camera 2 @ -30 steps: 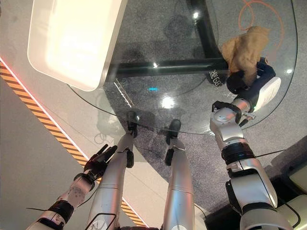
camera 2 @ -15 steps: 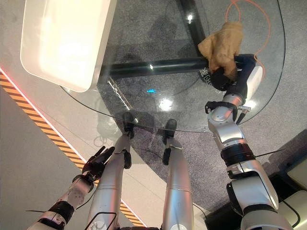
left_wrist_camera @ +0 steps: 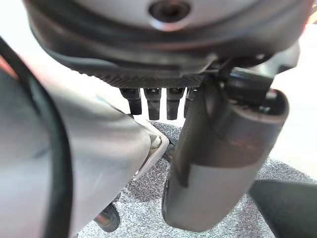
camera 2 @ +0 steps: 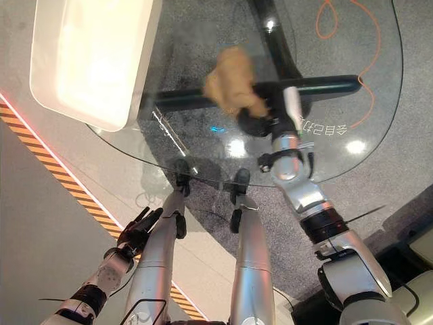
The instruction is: Wipe the table with a cloth and put it in the basket.
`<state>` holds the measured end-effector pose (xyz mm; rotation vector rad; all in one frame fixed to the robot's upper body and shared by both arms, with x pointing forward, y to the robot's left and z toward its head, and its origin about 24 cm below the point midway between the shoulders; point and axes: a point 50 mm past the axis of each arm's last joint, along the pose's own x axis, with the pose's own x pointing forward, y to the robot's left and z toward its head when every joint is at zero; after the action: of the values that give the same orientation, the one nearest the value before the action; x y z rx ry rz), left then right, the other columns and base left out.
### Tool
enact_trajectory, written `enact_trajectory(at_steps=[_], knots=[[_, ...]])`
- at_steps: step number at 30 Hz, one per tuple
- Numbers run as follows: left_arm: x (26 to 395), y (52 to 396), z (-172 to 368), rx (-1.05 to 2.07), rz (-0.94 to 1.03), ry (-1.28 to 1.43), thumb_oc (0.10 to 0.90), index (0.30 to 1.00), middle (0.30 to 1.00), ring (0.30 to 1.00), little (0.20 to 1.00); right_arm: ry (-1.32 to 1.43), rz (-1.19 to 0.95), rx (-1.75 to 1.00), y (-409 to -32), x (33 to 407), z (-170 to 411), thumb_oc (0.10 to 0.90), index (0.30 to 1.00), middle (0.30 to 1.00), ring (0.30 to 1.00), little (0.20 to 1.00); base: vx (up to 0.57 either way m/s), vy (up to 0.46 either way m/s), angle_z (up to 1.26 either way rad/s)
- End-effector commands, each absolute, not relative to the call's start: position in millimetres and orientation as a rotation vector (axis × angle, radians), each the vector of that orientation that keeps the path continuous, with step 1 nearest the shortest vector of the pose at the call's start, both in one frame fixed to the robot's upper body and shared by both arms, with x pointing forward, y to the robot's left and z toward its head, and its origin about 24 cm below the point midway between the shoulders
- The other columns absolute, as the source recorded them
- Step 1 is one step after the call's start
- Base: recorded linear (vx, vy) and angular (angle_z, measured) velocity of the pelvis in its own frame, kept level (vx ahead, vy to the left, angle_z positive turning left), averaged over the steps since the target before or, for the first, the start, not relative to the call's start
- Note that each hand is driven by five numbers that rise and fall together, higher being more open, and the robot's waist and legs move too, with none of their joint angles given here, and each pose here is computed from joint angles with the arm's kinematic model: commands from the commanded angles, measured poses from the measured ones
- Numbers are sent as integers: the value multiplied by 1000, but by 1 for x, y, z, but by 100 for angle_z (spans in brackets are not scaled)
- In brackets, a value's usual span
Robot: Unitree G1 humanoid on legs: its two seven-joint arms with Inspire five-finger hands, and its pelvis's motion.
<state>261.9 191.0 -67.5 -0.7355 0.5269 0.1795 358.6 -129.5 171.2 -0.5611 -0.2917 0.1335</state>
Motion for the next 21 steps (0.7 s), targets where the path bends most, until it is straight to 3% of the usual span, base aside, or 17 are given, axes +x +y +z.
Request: enact_trajectory(at_steps=[1, 10, 21], knots=[[237, 171, -88, -748, 126, 625, 800, 900, 900, 900, 900, -466, 344, -500, -83, 337, 191, 100, 300, 300, 300, 200, 60, 11, 7], [233, 169, -91, -744, 132, 645, 800, 900, 900, 900, 900, -441, 399, -505, -74, 334, 184, 100, 300, 300, 300, 200, 12, 3, 13], [232, 171, -91, -746, 140, 638, 800, 900, 900, 900, 900, -431, 302, -438, -88, 338, 184, 100, 300, 300, 300, 200, -10, -4, -1]])
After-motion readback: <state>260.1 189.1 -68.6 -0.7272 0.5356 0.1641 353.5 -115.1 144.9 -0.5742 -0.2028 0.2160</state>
